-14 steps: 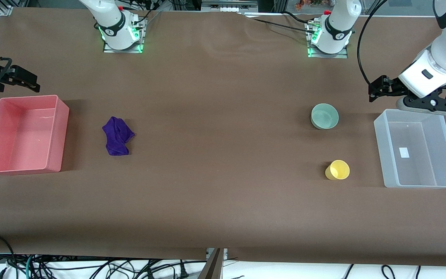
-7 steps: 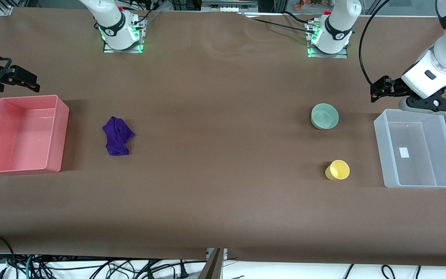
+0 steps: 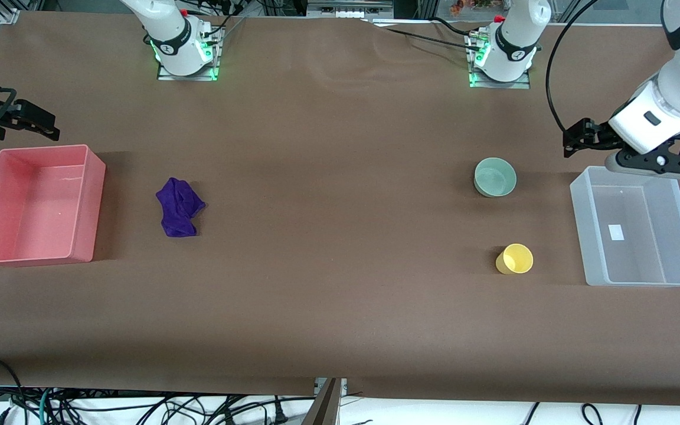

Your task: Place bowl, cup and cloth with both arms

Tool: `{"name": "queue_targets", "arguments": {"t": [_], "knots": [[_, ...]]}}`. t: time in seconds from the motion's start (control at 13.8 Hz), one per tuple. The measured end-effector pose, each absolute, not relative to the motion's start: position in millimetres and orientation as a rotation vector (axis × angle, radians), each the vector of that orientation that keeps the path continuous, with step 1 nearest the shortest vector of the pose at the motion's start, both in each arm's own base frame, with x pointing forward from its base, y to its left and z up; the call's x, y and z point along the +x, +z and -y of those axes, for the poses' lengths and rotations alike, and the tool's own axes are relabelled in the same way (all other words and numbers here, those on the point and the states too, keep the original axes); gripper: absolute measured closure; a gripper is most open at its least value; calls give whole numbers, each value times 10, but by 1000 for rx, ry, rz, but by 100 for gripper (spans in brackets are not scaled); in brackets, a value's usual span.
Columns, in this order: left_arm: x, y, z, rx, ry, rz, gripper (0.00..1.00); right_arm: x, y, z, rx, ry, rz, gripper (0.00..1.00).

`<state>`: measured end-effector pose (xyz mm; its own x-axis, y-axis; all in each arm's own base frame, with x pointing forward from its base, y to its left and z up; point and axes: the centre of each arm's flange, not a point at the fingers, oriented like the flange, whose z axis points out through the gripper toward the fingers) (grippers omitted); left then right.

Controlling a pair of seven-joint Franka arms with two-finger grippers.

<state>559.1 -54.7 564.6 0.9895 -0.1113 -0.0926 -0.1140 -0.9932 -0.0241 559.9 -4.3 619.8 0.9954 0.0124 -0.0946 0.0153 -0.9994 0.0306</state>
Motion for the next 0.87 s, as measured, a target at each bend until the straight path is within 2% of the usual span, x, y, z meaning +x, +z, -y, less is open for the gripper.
{"name": "queue_targets", "arguments": {"t": [0.22,0.44,0.58,0.87], "knots": [[5556,5331,503,-3085,343,-165,0,5599,6198,44,3107,-147,-22,0],[5557,4783,506,-3060,505,-170,0,5599,6199,44,3107,-147,-21,0],[5520,4323,549,-3066,470,-193,0,5600,6197,44,3107,-147,-21,0],[5202,3324,686,-3089,305,-315,0,5727,5998,48,3107,-175,-23,0]]}}
